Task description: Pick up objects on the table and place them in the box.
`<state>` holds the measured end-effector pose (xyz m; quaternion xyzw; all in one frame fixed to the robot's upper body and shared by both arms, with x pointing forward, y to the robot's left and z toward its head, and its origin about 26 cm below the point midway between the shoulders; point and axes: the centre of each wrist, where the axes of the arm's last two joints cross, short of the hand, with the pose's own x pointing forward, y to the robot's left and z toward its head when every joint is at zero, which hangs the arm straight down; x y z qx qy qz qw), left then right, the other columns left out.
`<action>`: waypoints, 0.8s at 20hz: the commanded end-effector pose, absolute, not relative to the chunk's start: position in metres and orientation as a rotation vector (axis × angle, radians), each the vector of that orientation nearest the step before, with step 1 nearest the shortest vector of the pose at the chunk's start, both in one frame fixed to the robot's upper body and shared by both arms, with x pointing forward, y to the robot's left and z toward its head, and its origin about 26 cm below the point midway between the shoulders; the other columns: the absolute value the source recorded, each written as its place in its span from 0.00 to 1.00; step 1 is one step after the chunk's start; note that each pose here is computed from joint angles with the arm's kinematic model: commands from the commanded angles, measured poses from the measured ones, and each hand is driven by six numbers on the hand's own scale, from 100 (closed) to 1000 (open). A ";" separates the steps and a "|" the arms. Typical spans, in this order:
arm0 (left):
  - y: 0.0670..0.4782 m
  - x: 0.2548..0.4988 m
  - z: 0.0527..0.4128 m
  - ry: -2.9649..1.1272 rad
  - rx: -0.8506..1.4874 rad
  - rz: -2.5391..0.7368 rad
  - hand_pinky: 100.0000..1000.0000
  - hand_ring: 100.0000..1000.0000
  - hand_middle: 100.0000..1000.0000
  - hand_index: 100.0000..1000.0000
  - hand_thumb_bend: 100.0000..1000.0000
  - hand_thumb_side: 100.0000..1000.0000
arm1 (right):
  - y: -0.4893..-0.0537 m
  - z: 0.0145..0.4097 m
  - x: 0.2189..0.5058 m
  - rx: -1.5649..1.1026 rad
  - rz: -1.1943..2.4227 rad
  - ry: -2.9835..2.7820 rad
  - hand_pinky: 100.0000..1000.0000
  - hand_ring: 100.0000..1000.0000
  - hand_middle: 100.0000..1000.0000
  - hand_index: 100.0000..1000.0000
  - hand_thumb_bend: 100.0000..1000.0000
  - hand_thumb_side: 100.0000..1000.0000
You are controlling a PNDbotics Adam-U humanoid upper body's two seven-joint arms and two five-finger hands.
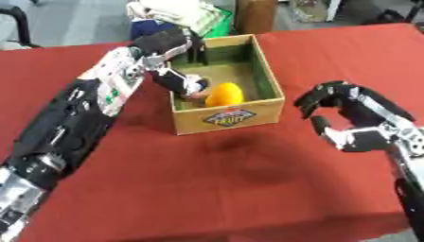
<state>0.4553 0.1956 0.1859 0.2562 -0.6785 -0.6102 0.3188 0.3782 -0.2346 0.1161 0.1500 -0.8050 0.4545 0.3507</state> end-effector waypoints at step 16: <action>0.371 0.439 0.203 -1.432 1.147 -1.148 0.74 0.71 0.73 0.79 0.44 0.22 | -0.245 0.122 0.379 0.334 1.193 -2.092 0.53 0.72 0.53 0.67 0.00 0.12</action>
